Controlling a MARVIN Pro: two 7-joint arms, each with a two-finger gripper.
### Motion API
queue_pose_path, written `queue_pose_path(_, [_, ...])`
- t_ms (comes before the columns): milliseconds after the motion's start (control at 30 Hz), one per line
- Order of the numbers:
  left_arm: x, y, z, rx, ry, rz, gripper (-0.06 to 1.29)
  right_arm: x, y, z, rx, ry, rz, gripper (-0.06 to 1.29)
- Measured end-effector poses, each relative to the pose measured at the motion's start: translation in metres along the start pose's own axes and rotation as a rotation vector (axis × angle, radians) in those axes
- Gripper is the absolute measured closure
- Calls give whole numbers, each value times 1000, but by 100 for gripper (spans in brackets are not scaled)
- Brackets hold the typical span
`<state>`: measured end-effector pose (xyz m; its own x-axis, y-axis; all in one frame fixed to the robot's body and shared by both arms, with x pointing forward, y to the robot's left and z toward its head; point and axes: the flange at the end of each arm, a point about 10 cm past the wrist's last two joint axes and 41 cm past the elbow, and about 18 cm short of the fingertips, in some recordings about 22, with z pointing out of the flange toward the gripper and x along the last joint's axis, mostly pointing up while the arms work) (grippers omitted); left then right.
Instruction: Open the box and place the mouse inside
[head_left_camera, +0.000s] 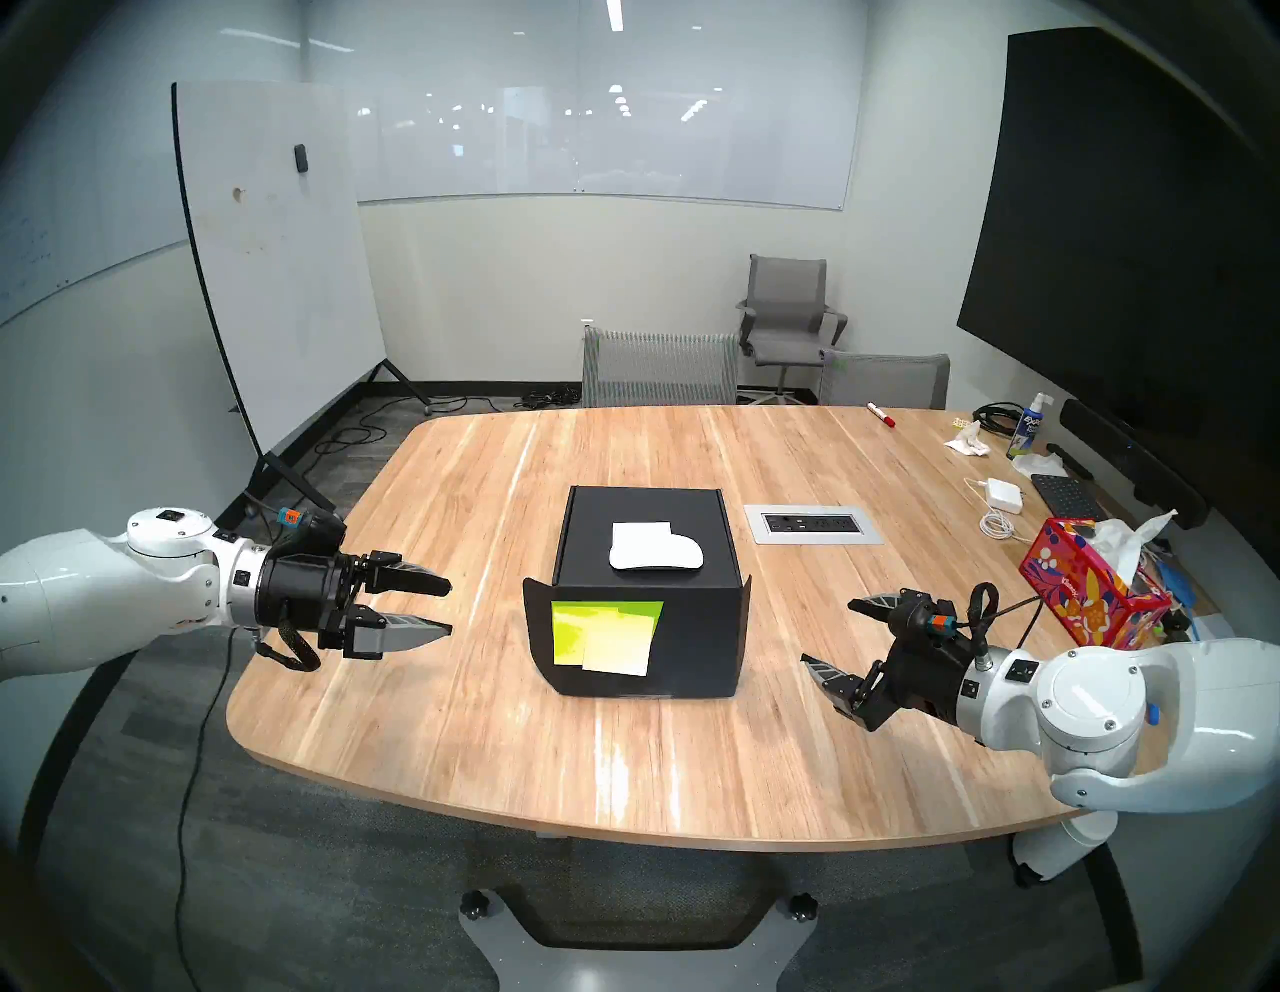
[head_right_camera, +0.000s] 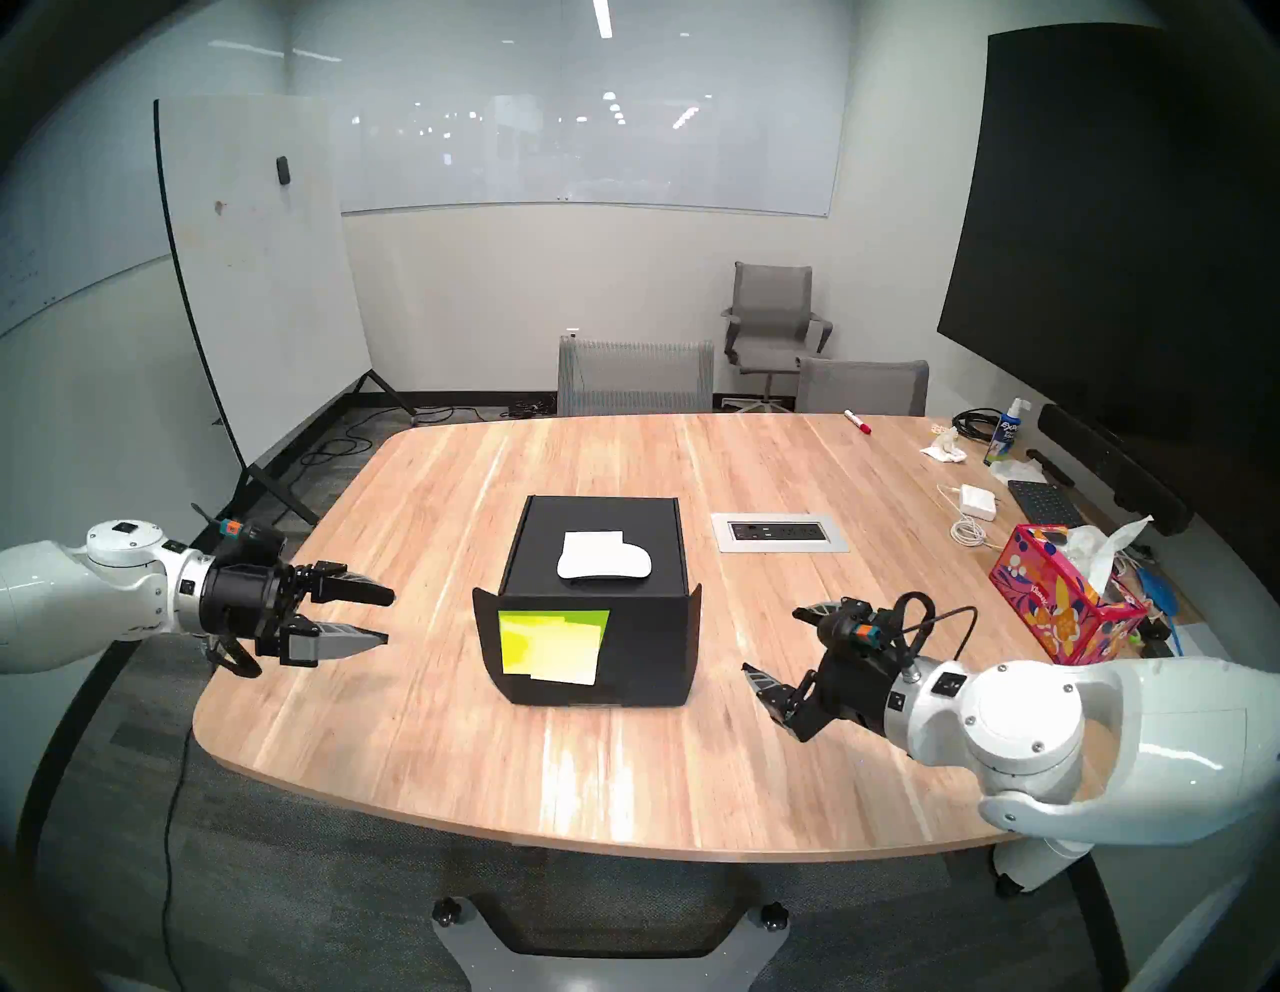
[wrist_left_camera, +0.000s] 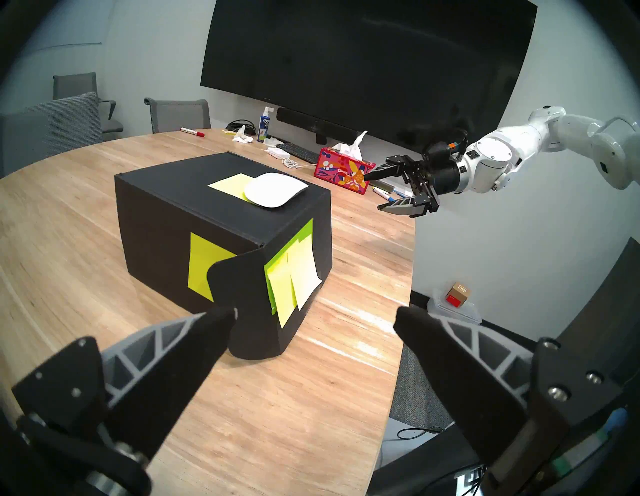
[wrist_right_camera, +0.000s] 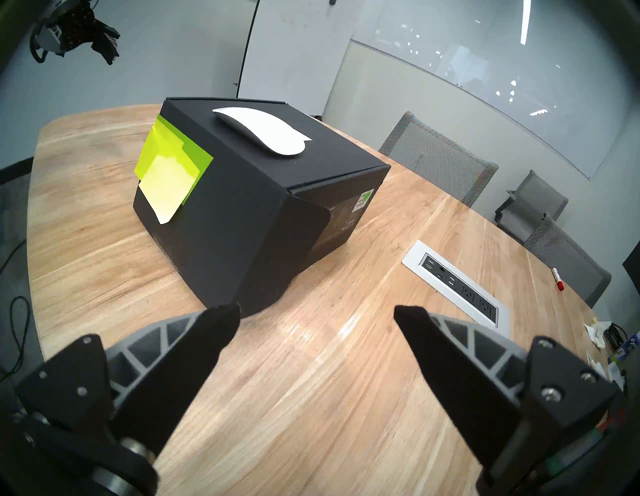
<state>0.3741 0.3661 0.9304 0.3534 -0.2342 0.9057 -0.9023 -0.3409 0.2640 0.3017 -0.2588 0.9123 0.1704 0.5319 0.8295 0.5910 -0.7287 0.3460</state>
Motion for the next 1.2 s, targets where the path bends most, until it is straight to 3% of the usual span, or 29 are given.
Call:
queue_pose_path(400, [0, 0, 0, 0, 0, 0, -3, -1, 4, 2, 23, -16, 0, 1])
queue_pose_path(900, [0, 0, 0, 0, 0, 0, -3, 22, 24, 4, 65, -60, -121, 1])
queue_pose_path(1200, [0, 0, 0, 0, 0, 0, -3, 43, 35, 4, 89, 15, -105, 1])
